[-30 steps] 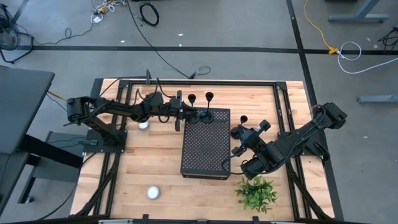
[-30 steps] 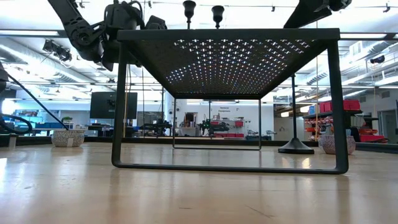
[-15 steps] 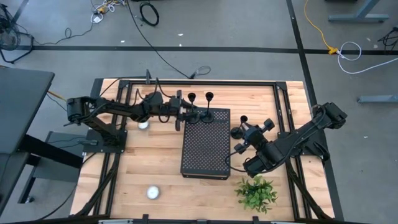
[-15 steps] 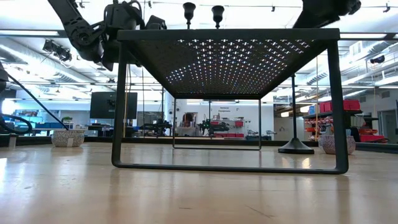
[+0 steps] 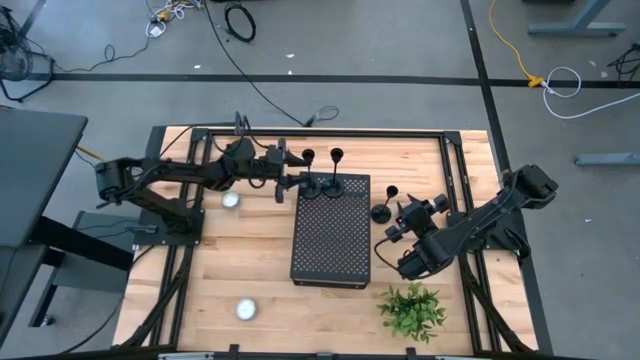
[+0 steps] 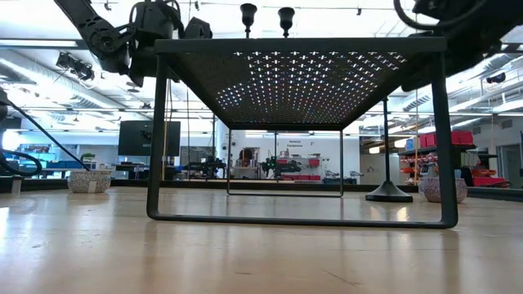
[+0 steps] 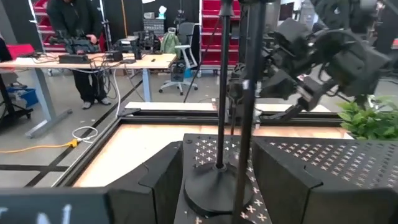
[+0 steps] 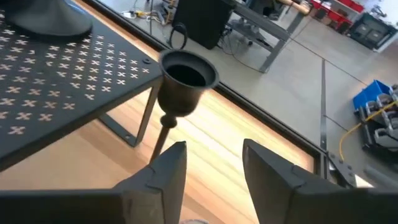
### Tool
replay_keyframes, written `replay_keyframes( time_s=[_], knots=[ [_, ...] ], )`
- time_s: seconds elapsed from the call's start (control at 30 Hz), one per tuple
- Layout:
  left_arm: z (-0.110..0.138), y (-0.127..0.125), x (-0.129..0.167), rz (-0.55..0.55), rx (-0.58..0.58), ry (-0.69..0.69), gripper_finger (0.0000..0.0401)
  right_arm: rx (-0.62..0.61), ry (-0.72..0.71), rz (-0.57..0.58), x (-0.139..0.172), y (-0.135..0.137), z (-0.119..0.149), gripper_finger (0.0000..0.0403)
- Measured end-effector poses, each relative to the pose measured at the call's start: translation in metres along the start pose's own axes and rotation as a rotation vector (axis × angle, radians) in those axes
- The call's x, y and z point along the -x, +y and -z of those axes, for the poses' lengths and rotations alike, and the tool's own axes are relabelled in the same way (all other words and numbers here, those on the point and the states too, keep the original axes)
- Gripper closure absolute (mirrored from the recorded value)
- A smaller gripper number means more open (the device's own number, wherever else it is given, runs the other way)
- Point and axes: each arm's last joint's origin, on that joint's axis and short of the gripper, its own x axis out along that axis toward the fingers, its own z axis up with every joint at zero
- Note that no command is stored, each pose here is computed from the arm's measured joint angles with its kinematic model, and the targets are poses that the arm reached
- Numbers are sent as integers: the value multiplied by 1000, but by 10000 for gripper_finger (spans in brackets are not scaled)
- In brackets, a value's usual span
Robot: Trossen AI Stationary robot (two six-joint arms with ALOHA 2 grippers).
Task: Pick & Place candle stick holders
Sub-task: Put the black candle holder on the shelf
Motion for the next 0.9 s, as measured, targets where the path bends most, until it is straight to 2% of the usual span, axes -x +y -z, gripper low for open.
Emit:
replay_keyframes(
  time_s=[0.23,0.63,0.9],
  knots=[
    [1,-5,7,69,37,96,208,-68,-8,22,-7,-4,13,249],
    [-1,-13,25,100,80,249,208,-179,-34,67,-33,-9,42,250],
    [-12,-19,33,174,112,227,208,-250,-95,40,-42,-1,43,250]
  ],
)
